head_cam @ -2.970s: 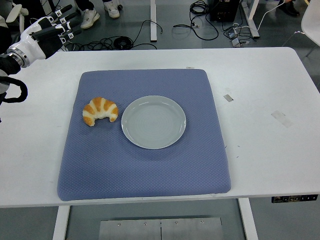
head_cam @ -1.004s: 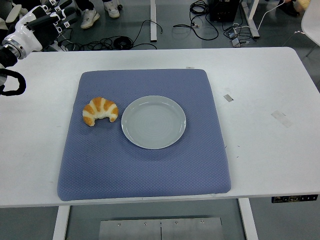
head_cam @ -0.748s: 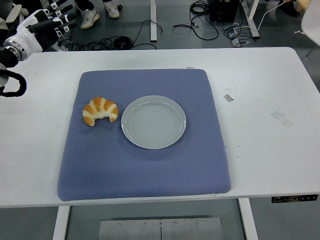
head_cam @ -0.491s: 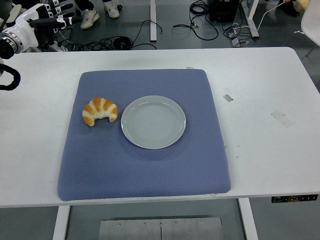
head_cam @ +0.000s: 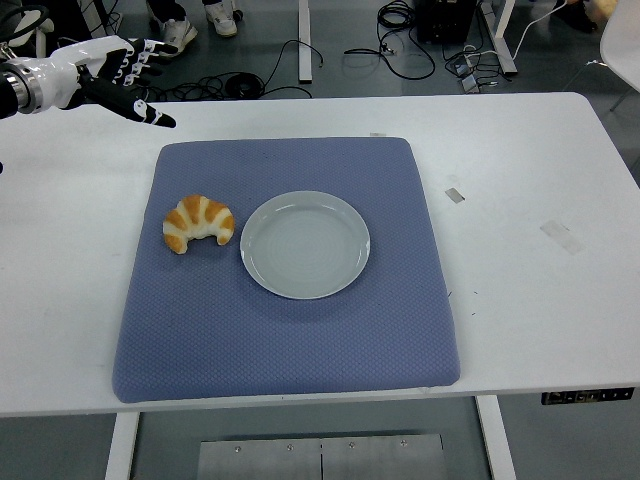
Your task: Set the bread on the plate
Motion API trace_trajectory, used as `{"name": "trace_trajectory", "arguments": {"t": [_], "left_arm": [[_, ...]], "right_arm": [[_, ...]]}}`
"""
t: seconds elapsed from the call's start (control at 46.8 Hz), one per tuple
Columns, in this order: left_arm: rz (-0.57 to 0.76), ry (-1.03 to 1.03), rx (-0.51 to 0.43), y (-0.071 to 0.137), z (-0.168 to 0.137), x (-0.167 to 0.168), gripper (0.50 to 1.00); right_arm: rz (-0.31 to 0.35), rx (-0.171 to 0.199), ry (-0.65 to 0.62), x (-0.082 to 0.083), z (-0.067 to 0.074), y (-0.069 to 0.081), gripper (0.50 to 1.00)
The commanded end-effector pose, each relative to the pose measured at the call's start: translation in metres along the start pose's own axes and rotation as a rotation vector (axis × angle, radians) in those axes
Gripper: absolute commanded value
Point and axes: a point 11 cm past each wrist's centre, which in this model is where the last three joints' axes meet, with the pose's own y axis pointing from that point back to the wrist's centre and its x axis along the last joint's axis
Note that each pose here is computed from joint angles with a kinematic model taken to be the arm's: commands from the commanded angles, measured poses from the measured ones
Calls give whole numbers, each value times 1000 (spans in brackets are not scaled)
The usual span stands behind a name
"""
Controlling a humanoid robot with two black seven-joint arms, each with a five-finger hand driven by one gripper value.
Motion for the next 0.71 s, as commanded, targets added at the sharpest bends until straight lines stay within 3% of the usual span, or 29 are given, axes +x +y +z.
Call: {"name": "trace_trajectory", "arguments": {"t": [0.0, 0.321, 0.684], "left_arm": [[-39, -38, 29, -1, -4, -11, 974], [-173, -162, 34, 3, 0, -56, 974], [-241, -265, 128, 5, -28, -79, 972]], "right_arm": [[0, 0, 0, 0, 0, 0, 1000], [0, 0, 0, 0, 0, 0, 1000], [0, 0, 0, 0, 0, 0, 1000]]}}
